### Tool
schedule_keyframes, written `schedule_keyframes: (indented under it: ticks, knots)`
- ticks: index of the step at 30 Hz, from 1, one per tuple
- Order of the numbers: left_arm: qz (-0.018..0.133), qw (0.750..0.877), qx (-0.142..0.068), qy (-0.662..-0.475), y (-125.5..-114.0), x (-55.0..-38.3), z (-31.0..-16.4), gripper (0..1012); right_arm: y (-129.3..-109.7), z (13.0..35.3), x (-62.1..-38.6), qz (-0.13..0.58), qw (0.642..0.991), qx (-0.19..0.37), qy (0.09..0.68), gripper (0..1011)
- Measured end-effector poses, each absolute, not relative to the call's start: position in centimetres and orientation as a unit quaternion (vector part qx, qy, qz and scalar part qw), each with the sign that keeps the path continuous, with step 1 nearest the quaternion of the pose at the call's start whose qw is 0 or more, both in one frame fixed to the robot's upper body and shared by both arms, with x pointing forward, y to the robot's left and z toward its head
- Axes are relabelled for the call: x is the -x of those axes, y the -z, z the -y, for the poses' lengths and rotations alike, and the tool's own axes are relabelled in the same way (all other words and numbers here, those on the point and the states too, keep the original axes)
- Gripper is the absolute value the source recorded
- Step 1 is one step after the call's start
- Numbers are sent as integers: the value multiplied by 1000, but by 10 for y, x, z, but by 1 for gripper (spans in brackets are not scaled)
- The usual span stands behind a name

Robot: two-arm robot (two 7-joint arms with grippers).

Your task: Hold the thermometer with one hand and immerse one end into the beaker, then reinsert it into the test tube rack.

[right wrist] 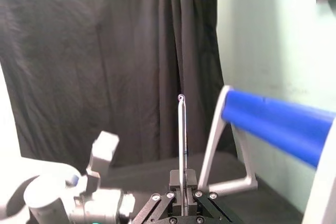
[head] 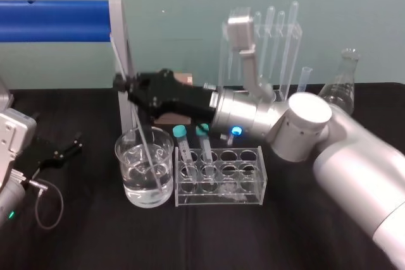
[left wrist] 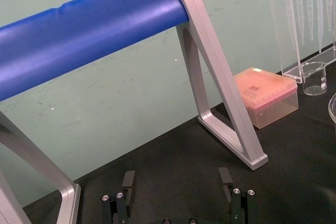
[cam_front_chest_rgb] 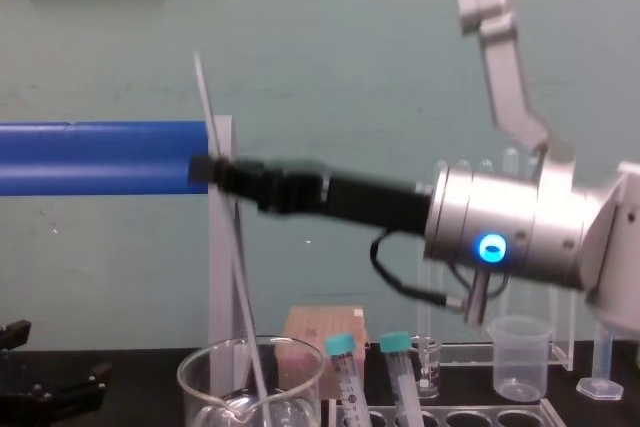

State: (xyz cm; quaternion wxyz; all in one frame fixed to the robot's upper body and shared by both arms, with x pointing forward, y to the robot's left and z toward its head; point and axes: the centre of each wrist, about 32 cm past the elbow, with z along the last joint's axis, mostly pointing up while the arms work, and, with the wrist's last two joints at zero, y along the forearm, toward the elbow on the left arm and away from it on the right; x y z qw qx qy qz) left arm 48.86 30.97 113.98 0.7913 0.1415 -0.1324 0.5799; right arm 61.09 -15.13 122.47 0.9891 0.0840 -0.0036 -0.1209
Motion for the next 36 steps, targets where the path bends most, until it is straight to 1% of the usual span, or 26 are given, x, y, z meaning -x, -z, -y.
schedule_keyframes:
  ticks: [2,3,4,5,6,8,11,12,14,16,18,20,21,24,25,26,28,30,31,32,33,36]
  knots:
    - [132,791,-141,-580,-1140,-489,-310,1008,-1233,153,-610,10,989,-91,119,56]
    - [132,791,-141,-580,-1140,-489,-310,1008,-1245,155,-609,19,988,-102,116,56]
    - [132,791,-141,-580,-1140,-489,-310,1008,-1251,156,-608,25,987,-108,114,56]
    - [132,791,-141,-580,-1140,-489,-310,1008,-1262,159,-606,36,986,-120,111,57]
    - [132,791,-142,-580,-1140,-489,-310,1008,-1262,159,-606,36,986,-120,111,56]
    - [132,791,-141,-580,-1140,-489,-310,1008,-1289,169,-601,65,981,-144,115,56]
    - [132,791,-142,-580,-1140,-489,-310,1008,-1306,180,-595,84,975,-162,126,56]
    - [132,791,-141,-580,-1140,-489,-310,1008,-1316,190,-590,96,971,-172,135,56]
    - [132,791,-141,-580,-1140,-489,-310,1008,-1322,200,-586,104,968,-179,145,56]
    - [132,791,-141,-580,-1140,-489,-310,1008,-1328,215,-579,113,963,-185,160,56]
    - [132,791,-141,-580,-1140,-489,-310,1008,-1327,230,-572,112,960,-187,179,56]
    - [132,791,-141,-580,-1140,-489,-310,1008,-1324,238,-567,106,959,-183,191,56]
    - [132,791,-141,-580,-1140,-489,-310,1008,-1317,245,-562,95,959,-176,202,56]
    - [132,791,-141,-580,-1140,-489,-310,1008,-1305,253,-556,73,960,-164,217,56]
    - [132,791,-141,-580,-1140,-489,-310,1008,-1297,257,-553,58,960,-156,225,56]
    - [132,791,-141,-580,-1140,-489,-310,1008,-1297,257,-553,58,960,-156,225,56]
    - [132,791,-141,-580,-1140,-489,-310,1008,-1281,263,-548,31,960,-143,241,56]
    - [132,791,-141,-580,-1140,-489,-310,1008,-1274,265,-547,21,959,-136,247,56]
    - [132,791,-141,-580,-1140,-489,-310,1008,-1267,267,-546,12,958,-129,254,56]
    - [132,791,-141,-580,-1140,-489,-310,1008,-1267,267,-546,12,958,-129,254,56]
    - [132,791,-141,-580,-1140,-489,-310,1008,-1262,267,-546,6,958,-123,259,56]
    - [132,791,-141,-580,-1140,-489,-310,1008,-1253,268,-547,-2,958,-113,265,56]
